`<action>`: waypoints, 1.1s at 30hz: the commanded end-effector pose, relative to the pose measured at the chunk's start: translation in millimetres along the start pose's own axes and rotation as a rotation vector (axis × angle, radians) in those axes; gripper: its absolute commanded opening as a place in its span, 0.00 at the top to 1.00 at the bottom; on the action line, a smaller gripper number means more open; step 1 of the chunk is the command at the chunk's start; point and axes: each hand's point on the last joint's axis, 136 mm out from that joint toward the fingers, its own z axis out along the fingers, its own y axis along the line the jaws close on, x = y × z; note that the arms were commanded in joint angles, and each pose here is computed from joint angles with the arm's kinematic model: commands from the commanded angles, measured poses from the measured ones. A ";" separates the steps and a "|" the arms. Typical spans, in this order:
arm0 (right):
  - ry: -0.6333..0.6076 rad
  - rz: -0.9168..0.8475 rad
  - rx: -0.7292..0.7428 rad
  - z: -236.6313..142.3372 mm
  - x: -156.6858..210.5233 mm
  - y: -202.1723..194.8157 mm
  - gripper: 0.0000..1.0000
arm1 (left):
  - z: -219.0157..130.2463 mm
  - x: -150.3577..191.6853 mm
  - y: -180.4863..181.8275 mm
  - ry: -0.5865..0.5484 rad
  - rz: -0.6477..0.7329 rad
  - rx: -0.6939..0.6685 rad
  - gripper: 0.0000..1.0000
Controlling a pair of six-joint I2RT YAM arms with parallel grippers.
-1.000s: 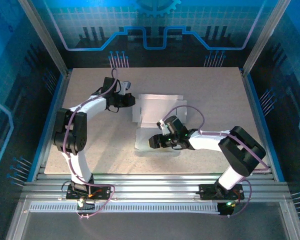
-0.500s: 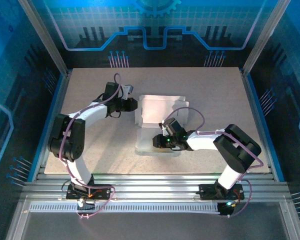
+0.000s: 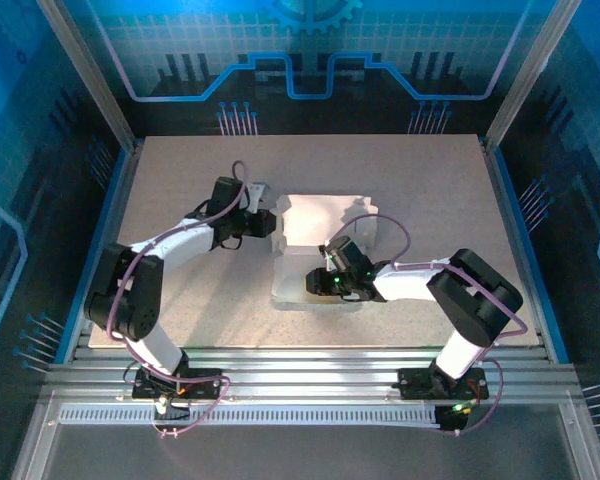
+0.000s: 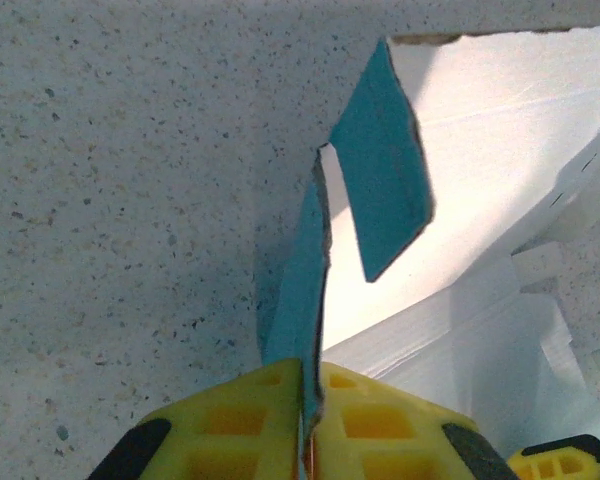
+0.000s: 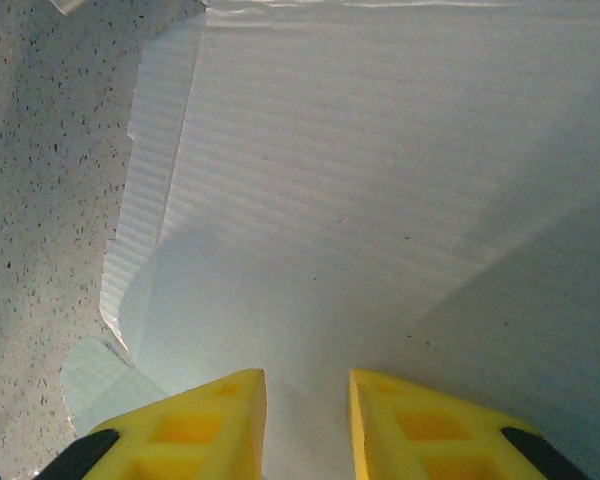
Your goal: Fold the paper box
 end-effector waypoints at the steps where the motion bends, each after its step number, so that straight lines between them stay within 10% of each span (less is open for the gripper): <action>1: -0.002 0.009 0.046 -0.5 8.5 -9.4 0.70 | -1.9 14.7 -1.2 0.029 0.028 -0.026 0.91; 33: -0.049 0.047 0.148 -0.4 18.1 -17.1 0.92 | -8.0 78.7 -1.4 0.127 0.069 -0.169 1.00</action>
